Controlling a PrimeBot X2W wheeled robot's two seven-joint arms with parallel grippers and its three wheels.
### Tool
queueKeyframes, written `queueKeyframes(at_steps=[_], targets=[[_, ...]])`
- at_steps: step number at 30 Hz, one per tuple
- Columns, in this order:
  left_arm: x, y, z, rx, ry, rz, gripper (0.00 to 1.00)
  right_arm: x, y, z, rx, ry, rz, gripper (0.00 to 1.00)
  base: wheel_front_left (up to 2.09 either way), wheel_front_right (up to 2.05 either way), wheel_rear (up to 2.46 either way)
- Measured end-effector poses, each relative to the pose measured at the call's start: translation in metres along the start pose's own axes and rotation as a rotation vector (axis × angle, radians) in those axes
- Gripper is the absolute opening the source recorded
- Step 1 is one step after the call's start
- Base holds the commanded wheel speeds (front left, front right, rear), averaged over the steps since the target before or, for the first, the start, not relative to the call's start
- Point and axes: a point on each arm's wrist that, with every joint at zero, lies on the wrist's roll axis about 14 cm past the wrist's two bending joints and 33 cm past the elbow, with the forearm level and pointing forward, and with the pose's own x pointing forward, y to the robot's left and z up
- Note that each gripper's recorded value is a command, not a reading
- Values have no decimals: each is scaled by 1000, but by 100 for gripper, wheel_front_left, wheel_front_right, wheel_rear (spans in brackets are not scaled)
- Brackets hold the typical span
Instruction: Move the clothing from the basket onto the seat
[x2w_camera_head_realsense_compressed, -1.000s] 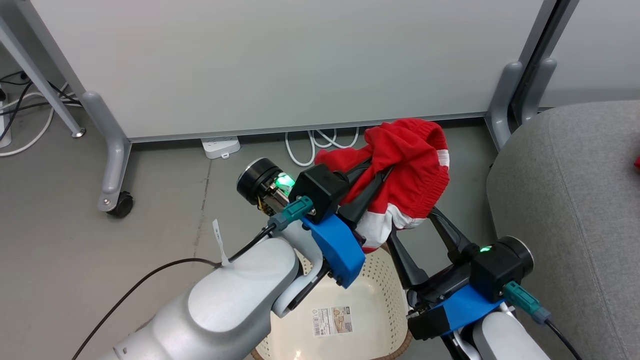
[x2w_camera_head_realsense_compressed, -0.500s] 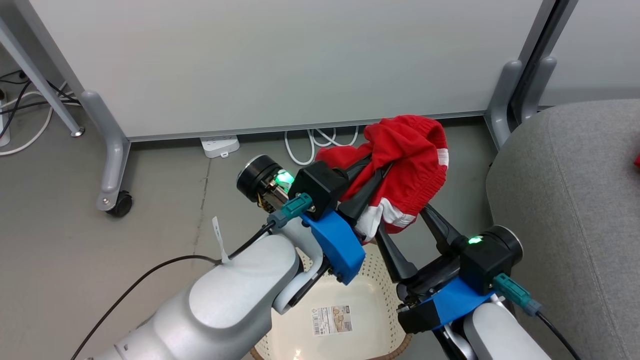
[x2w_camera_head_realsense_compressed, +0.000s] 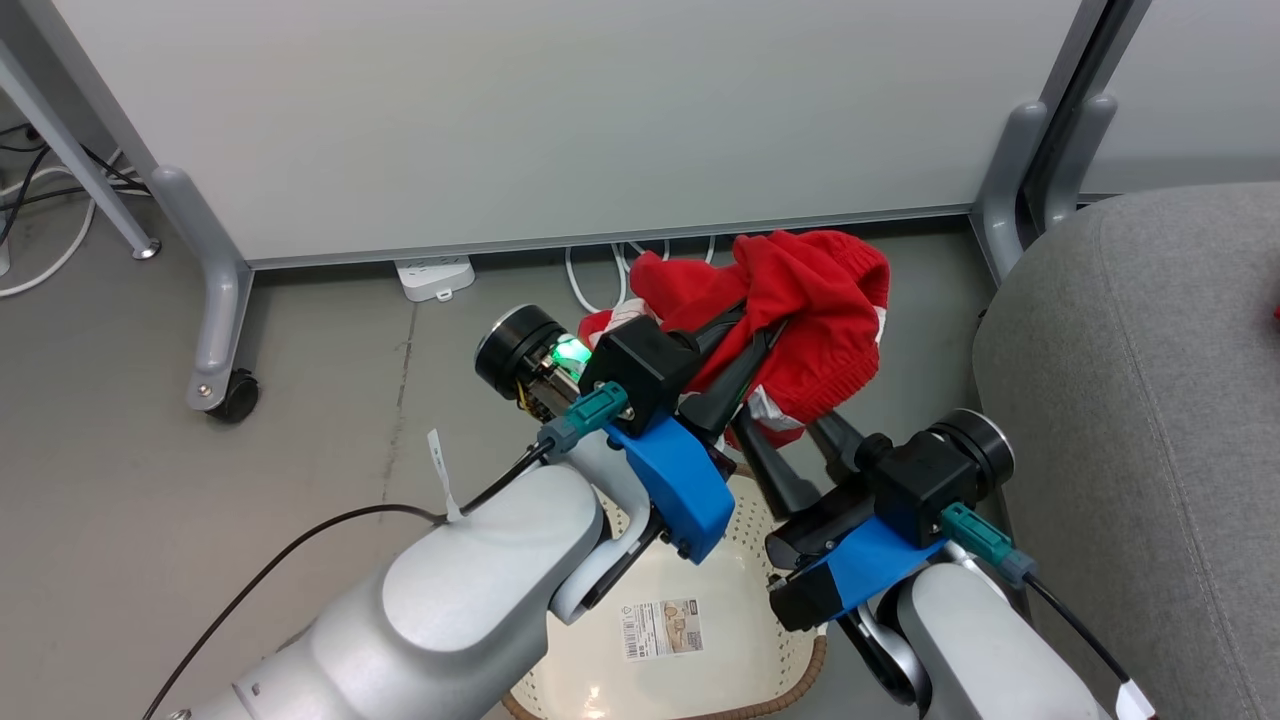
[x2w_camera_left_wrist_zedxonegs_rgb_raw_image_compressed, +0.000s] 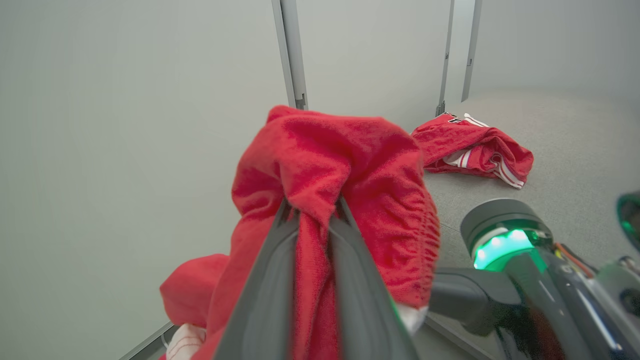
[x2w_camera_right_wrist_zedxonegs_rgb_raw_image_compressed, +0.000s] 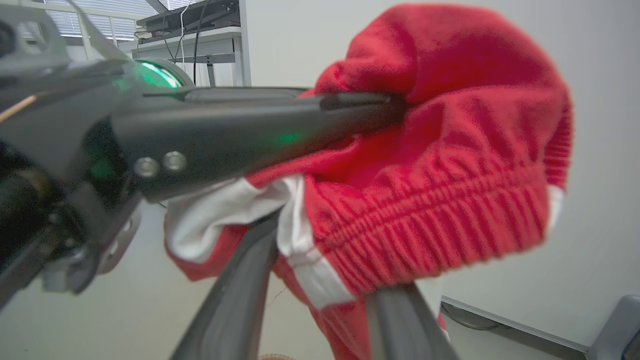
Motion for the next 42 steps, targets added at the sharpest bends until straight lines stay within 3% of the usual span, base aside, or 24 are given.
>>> queueKeyframes(at_steps=[33,34,35,42], targets=[[1,-1,2,6,-5,-4,0,1,-1,3,0,-4,-5,0,0,0,0],[1,-1,2,7,-6,-3,69,1,-1,4,-1,-4,-5,0,0,0,0],[1,-1,3,8,-6,-2,100,1,-1,4,-1,-5,-5,0,0,0,0],[2,0,5,13,-16,3,100,0,-1,3,-1,-1,-5,0,0,0,0]])
